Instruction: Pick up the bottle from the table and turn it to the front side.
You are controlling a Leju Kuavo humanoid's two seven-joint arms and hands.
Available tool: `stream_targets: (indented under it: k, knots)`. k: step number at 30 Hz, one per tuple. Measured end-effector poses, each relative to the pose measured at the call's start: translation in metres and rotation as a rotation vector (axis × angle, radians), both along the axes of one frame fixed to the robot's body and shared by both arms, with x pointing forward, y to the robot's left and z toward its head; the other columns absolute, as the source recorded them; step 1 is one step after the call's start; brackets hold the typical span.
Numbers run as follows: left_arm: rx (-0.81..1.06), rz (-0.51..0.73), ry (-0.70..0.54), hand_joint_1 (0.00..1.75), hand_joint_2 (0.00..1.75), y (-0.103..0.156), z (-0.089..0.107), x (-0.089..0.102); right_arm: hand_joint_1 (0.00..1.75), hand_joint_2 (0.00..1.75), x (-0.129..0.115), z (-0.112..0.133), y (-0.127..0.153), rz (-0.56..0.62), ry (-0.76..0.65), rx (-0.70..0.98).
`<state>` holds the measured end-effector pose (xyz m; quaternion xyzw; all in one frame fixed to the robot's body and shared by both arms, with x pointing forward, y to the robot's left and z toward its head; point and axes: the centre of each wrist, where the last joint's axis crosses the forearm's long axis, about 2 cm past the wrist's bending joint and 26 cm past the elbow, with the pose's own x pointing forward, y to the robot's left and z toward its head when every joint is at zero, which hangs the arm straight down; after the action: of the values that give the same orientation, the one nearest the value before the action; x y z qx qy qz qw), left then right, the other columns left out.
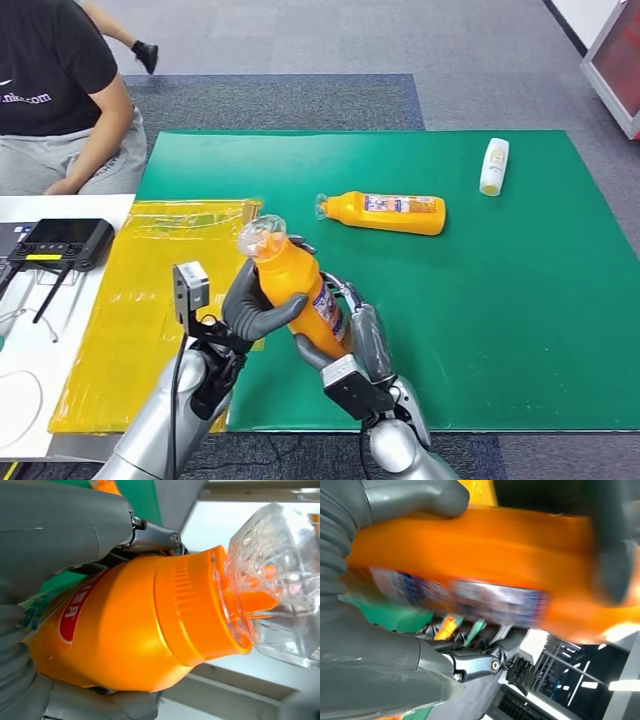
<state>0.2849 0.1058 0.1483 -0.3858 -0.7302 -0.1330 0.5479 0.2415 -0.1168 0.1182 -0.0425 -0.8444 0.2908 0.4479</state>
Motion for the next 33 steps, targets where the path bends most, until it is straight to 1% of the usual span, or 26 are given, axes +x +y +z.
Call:
stream_targets:
  k: [1, 6, 9, 10, 13, 17, 20, 22, 26, 29, 33]
  knots:
    - [0.013, 0.008, 0.008, 1.75, 1.75, 0.001, -0.002, 0.001, 0.0, 1.75, 0.0, 0.001, 0.0, 0.0, -0.002, 0.003]
    - [0.047, 0.037, 0.044, 1.75, 1.75, 0.004, -0.013, 0.001, 0.0, 1.75, -0.001, 0.004, 0.002, -0.001, -0.014, 0.019]
    - [0.068, 0.062, 0.045, 1.75, 1.75, 0.006, -0.016, 0.001, 0.0, 0.44, -0.002, 0.005, 0.002, -0.01, -0.013, 0.031]
    - [0.078, 0.073, 0.041, 1.75, 1.75, 0.008, -0.017, 0.001, 0.0, 0.44, -0.003, 0.005, 0.002, -0.012, -0.012, 0.034]
    - [0.116, 0.115, 0.023, 1.75, 1.75, 0.014, -0.02, 0.001, 0.0, 1.75, -0.005, 0.005, 0.002, -0.017, -0.006, 0.041]
    - [0.205, 0.193, -0.045, 1.75, 1.75, 0.025, -0.021, 0.003, 0.0, 1.75, -0.007, 0.003, 0.002, -0.019, 0.001, 0.043]
    - [0.316, 0.243, -0.131, 1.75, 1.75, 0.035, -0.02, 0.007, 0.0, 1.75, -0.008, 0.003, 0.001, -0.019, 0.003, 0.044]
    - [0.433, 0.273, -0.212, 1.75, 1.75, 0.044, -0.02, 0.009, 0.0, 1.75, -0.008, 0.003, 0.001, -0.016, 0.005, 0.045]
    - [0.764, 0.34, -0.426, 1.75, 1.75, 0.069, -0.018, 0.021, 0.0, 1.75, -0.008, 0.003, 0.001, -0.007, 0.013, 0.046]
    - [0.96, 0.331, -0.55, 1.75, 1.75, 0.089, -0.014, 0.032, 0.0, 1.75, -0.009, 0.003, 0.0, -0.006, 0.019, 0.048]
    - [1.091, 0.288, -0.609, 1.75, 1.75, 0.108, -0.015, 0.039, 0.0, 1.75, -0.009, 0.003, 0.0, -0.004, 0.027, 0.051]
